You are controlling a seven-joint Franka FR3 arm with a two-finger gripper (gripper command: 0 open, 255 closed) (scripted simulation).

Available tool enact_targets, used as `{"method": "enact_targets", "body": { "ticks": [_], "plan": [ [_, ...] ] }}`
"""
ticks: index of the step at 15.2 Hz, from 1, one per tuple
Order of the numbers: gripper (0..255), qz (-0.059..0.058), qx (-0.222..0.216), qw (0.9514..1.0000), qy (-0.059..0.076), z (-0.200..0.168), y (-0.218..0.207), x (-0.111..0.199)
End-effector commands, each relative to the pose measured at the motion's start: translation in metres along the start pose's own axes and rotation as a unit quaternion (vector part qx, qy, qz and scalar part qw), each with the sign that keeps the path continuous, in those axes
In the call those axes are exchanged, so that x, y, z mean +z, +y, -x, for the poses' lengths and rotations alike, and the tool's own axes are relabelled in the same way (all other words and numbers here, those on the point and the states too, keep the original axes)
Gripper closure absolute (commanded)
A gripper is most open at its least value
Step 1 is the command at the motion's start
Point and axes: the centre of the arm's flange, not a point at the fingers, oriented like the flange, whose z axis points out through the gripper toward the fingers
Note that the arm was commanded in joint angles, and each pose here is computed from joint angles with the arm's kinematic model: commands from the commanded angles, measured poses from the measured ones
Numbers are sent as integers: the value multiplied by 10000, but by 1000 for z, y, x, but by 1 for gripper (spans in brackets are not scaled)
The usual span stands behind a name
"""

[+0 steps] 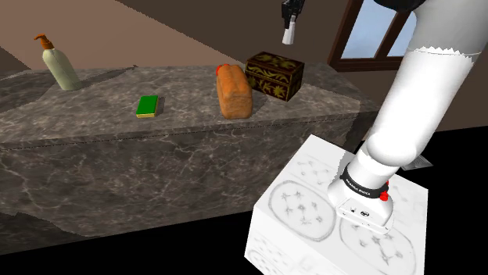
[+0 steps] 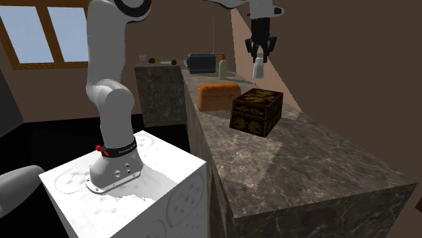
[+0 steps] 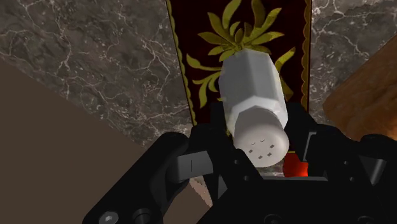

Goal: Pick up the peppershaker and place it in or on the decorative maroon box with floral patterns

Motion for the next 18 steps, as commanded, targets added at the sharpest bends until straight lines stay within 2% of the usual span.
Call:
{"method": "enact_targets", "body": {
  "ticks": [1, 2, 18],
  "plan": [
    [255, -2, -3, 10000, 3, -26, -5, -5],
    [255, -2, -3, 10000, 3, -39, -8, -7],
    [255, -2, -3, 10000, 3, -38, -16, 77]
  ]
}}
